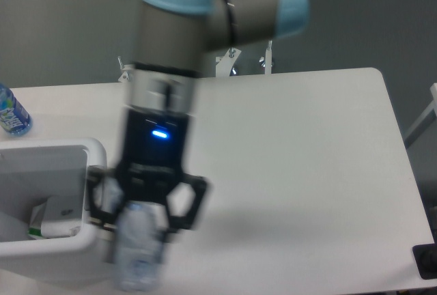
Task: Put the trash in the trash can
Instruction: 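Carry the bottle over the white bin and lower it in, then open the gripper to release the bottle and raise away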
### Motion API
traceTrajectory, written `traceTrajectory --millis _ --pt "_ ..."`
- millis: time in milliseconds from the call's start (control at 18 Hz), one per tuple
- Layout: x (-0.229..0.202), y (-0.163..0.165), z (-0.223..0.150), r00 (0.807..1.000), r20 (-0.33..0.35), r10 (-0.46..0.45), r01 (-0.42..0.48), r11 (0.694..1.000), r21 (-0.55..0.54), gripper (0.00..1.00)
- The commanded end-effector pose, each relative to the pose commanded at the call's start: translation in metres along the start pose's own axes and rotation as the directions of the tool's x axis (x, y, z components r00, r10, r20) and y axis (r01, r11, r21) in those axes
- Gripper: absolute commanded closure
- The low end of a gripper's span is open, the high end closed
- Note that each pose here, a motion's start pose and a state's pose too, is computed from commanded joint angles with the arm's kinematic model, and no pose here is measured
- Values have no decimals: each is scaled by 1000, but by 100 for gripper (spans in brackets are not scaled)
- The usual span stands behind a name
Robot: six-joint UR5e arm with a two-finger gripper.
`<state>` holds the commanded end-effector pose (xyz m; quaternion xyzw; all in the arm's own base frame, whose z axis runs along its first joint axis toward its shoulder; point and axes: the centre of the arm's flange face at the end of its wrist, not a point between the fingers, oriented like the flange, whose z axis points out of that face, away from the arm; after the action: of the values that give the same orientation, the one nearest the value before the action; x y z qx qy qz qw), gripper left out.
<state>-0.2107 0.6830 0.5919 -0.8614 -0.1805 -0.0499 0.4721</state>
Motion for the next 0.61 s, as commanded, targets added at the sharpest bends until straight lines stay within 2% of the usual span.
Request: traceTrajectory --millis 111,167,222,278,333,611 --pt "21 12 7 1000 -24 14 -15 1000 -24 40" --pt "34 20 12 999 -40 21 -23 999 -39 36" --pt "39 24 15 999 -45 25 -27 998 -48 25" --pt "39 30 20 999 -48 23 -26 998 -62 9" --pt "39 34 22 998 -50 31 -35 997 -68 0" --pt "39 35 17 997 -48 53 -56 996 -68 0"
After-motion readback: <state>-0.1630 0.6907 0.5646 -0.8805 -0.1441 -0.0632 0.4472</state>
